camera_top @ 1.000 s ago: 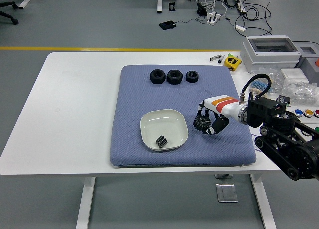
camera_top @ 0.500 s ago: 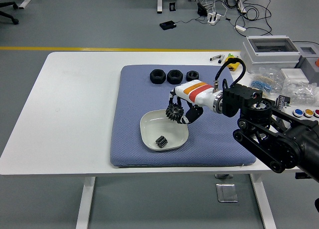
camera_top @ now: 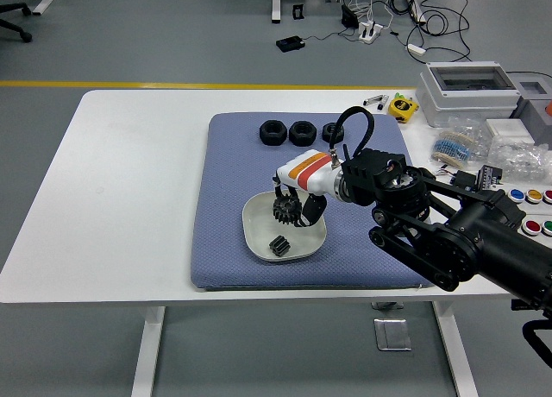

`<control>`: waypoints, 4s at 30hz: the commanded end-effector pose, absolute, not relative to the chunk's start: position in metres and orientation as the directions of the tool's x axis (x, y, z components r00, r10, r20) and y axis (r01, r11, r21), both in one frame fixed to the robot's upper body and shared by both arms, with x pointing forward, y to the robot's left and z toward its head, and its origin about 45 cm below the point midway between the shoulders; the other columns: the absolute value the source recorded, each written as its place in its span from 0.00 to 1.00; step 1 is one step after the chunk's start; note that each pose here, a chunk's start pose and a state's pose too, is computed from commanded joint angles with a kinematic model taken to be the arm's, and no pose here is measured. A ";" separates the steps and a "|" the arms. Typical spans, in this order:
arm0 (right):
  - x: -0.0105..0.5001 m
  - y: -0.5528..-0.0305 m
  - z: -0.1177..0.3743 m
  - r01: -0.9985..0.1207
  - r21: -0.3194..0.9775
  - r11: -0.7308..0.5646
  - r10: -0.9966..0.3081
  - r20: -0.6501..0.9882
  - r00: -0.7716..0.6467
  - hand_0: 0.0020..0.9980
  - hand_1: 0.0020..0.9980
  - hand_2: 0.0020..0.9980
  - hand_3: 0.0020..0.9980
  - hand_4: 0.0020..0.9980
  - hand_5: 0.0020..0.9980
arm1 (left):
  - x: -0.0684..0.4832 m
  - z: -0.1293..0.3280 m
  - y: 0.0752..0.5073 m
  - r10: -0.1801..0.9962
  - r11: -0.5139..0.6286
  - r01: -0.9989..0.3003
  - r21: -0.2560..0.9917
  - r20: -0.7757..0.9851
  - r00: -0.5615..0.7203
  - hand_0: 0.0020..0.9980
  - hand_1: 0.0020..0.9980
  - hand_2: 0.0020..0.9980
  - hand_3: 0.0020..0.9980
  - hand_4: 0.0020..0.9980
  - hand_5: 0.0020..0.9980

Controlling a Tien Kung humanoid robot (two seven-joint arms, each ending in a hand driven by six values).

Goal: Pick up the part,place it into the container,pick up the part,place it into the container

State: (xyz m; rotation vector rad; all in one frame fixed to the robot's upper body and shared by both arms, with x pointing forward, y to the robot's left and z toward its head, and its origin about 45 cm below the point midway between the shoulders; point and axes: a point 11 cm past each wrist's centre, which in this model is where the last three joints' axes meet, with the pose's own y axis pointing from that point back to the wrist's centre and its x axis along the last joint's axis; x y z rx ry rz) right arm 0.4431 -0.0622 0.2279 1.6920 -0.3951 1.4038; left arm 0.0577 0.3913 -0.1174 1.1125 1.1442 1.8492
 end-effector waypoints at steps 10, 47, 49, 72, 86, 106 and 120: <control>0.445 -0.068 0.220 -0.728 0.413 -0.547 0.252 0.911 0.327 0.21 0.33 0.46 0.86 0.47 0.00 | 0.059 -0.117 0.393 0.865 -0.381 -0.111 0.918 0.312 -0.392 0.70 0.56 0.66 0.57 0.57 0.59; 0.433 -0.071 0.247 -0.709 0.315 -0.630 0.088 0.937 0.339 0.22 0.36 0.49 0.84 0.48 0.03 | 0.055 -0.118 0.391 0.864 -0.377 -0.103 0.920 0.310 -0.397 0.70 0.56 0.66 0.57 0.57 0.59; 0.432 -0.068 0.247 -0.703 0.320 -0.635 0.093 0.935 0.341 0.22 0.36 0.49 0.84 0.48 0.03 | 0.057 -0.117 0.392 0.865 -0.379 -0.104 0.920 0.312 -0.394 0.70 0.56 0.66 0.57 0.57 0.59; 0.429 -0.065 0.246 -0.694 0.348 -0.631 0.120 0.927 0.355 0.59 0.67 0.85 1.00 0.88 0.19 | 0.060 -0.117 0.391 0.864 -0.377 -0.108 0.920 0.307 -0.399 0.69 0.56 0.66 0.57 0.57 0.59; 0.439 -0.073 0.261 -0.739 0.247 -0.626 -0.034 0.939 0.342 0.59 0.66 0.84 1.00 0.88 0.20 | 0.062 -0.117 0.390 0.862 -0.376 -0.112 0.920 0.302 -0.406 0.70 0.56 0.66 0.57 0.57 0.59; 0.444 -0.152 0.267 -0.896 -0.014 -0.443 -0.827 0.393 0.403 0.16 0.16 0.23 0.23 0.62 0.21 | 0.054 -0.119 0.388 0.866 -0.370 -0.096 0.924 0.306 -0.394 0.69 0.57 0.66 0.57 0.57 0.59; 0.422 -0.187 0.208 -0.890 0.208 -0.406 -0.906 -0.223 0.361 0.23 0.26 0.35 0.35 0.86 0.31 | 0.053 -0.120 0.385 0.871 -0.363 -0.097 0.927 0.301 -0.388 0.70 0.60 0.66 0.56 0.57 0.59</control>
